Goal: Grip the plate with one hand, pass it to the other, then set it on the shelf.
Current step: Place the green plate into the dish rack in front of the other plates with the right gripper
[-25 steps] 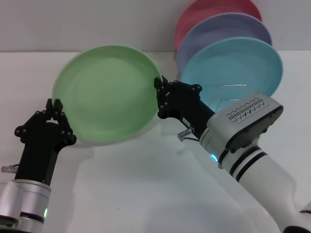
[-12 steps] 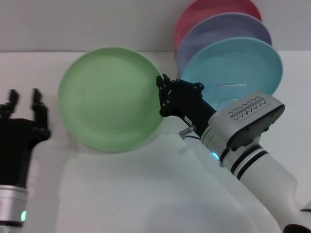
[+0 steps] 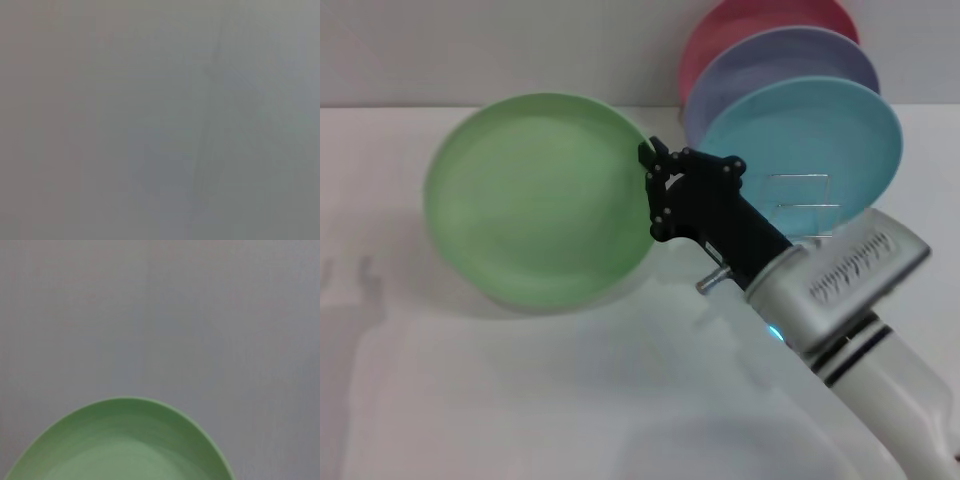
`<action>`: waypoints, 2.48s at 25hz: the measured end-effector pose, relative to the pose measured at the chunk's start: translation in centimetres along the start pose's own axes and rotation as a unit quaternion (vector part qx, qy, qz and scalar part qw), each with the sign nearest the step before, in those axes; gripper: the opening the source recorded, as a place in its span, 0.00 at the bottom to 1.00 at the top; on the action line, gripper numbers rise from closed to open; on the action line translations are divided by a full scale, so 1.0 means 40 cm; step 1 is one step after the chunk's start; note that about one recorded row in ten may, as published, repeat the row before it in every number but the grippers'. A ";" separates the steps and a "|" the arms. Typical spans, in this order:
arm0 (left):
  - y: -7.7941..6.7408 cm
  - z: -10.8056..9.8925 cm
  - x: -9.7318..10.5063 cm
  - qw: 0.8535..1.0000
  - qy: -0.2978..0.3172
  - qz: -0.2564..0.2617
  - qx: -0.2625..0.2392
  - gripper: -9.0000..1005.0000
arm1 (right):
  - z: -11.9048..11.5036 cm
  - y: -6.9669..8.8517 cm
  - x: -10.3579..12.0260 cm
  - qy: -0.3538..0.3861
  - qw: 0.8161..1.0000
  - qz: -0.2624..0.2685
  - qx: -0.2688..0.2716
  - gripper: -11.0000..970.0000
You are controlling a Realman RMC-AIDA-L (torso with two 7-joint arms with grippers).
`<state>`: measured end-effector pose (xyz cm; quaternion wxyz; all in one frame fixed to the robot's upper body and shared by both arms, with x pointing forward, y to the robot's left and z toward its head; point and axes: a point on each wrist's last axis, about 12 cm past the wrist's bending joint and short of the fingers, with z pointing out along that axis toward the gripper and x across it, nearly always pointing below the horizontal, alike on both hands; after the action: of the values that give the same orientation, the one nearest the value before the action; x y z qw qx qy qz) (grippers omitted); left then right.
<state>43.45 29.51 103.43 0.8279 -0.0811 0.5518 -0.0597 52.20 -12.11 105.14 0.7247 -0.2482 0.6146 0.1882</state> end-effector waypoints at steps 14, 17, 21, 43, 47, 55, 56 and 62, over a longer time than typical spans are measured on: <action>0.019 0.025 0.002 1.000 0.001 0.025 0.002 0.40 | -0.235 -0.136 -0.039 -0.185 0.977 -0.006 0.109 0.04; 0.017 0.029 0.003 1.000 0.000 0.027 0.006 0.40 | -0.279 -0.182 -0.039 -0.200 0.971 0.023 0.129 0.04; 0.010 0.034 0.004 1.000 -0.001 0.024 0.011 0.40 | -0.325 -0.214 -0.038 -0.208 0.967 0.032 0.146 0.04; -0.040 0.036 0.012 0.998 0.005 -0.001 0.056 0.40 | -0.381 -0.315 -0.037 -0.161 0.968 -0.079 0.175 0.05; -0.042 0.031 0.010 0.999 0.003 -0.008 0.050 0.40 | -0.365 -0.325 -0.044 -0.160 0.967 -0.111 0.166 0.05; -0.047 0.009 0.008 0.999 0.003 -0.019 0.038 0.40 | -0.326 -0.348 -0.061 -0.156 0.970 -0.150 0.113 0.05; -0.046 0.005 0.006 0.999 0.003 -0.019 0.036 0.40 | -0.324 -0.348 -0.062 -0.155 0.970 -0.153 0.108 0.05; -0.049 -0.002 0.003 0.999 -0.002 -0.025 0.033 0.40 | -0.321 -0.353 -0.064 -0.145 0.969 -0.182 0.087 0.06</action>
<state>43.40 27.56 103.70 0.8296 -0.0676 0.5456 -0.0978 49.66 -30.99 107.92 0.8470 -0.2615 0.4616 0.0329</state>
